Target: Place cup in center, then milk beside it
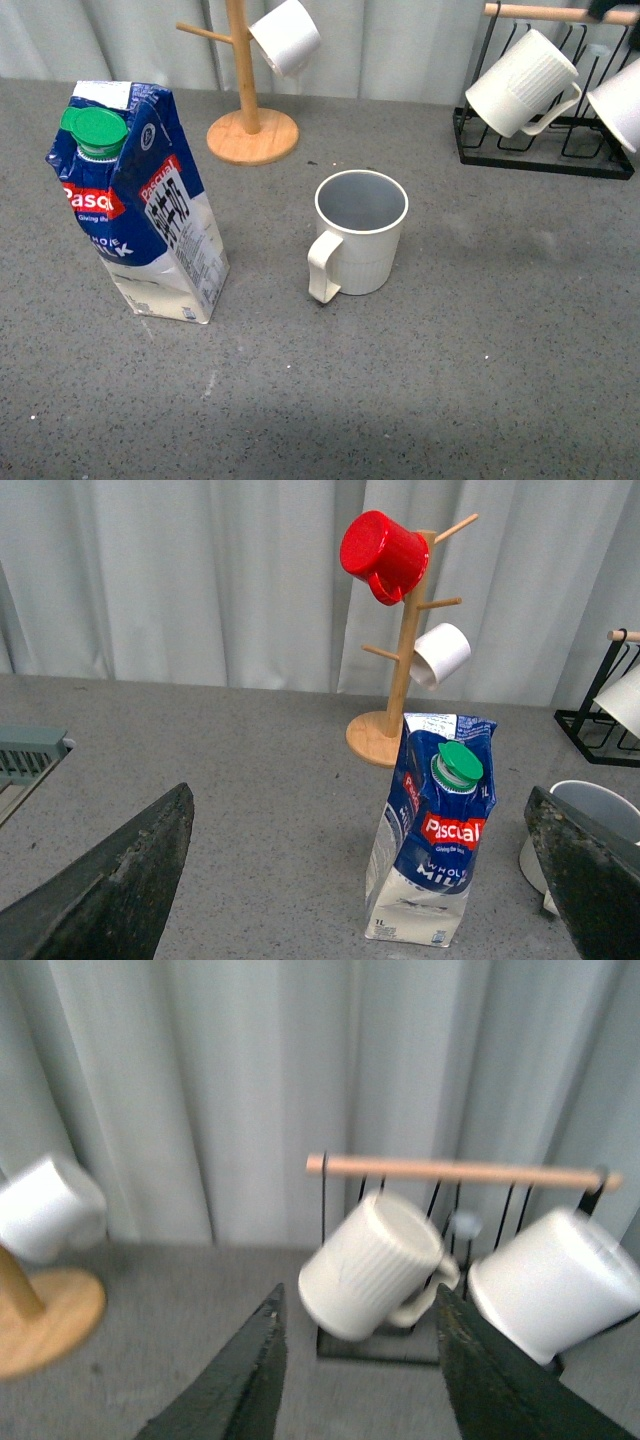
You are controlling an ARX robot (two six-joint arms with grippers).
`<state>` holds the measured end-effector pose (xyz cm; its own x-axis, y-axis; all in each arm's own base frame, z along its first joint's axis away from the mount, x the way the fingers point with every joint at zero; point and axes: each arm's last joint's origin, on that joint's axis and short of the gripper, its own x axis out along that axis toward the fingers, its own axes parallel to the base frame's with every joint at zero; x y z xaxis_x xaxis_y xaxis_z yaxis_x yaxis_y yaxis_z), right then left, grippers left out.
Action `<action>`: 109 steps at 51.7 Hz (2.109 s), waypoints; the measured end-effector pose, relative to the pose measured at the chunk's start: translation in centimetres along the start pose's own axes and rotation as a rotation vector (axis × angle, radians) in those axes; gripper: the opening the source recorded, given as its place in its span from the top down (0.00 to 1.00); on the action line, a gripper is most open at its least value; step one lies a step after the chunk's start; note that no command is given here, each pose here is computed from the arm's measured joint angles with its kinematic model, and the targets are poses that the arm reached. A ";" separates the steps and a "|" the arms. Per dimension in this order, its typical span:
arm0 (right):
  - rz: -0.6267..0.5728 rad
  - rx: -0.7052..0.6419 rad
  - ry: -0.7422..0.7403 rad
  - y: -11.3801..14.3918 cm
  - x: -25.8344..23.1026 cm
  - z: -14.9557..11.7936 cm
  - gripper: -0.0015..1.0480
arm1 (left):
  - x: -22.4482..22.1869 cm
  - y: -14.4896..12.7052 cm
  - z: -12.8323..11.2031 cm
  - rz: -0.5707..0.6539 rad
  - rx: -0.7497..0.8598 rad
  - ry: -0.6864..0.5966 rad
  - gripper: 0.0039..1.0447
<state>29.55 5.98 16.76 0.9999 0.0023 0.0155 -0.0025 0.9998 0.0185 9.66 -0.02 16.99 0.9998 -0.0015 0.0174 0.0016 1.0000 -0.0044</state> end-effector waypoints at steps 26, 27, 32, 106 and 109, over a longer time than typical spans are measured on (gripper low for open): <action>-0.004 -0.021 0.033 -4.0 -8.6 -0.5 0.99 | 0.0 0.0 0.0 0.000 0.000 0.000 0.06; -0.004 -0.021 0.034 -4.1 -8.9 -0.5 0.99 | 0.0 0.0 0.0 0.000 0.000 0.000 0.06; -0.001 -0.020 0.033 -4.5 -10.4 -0.4 0.99 | 0.0 0.0 0.0 0.000 0.000 0.000 0.06; -0.002 -0.019 0.008 -5.9 -18.0 0.5 0.99 | 0.0 0.0 0.0 0.000 0.000 0.000 0.06; -0.002 -0.019 0.007 -5.9 -18.2 0.5 0.99 | 0.0 0.0 0.0 0.000 0.000 0.000 0.06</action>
<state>11.40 0.02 16.84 1.0000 0.0008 0.0082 -0.0008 1.0000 -0.0002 9.66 -0.02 16.99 0.9998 -0.0019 0.0174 0.0020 1.0000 -0.0044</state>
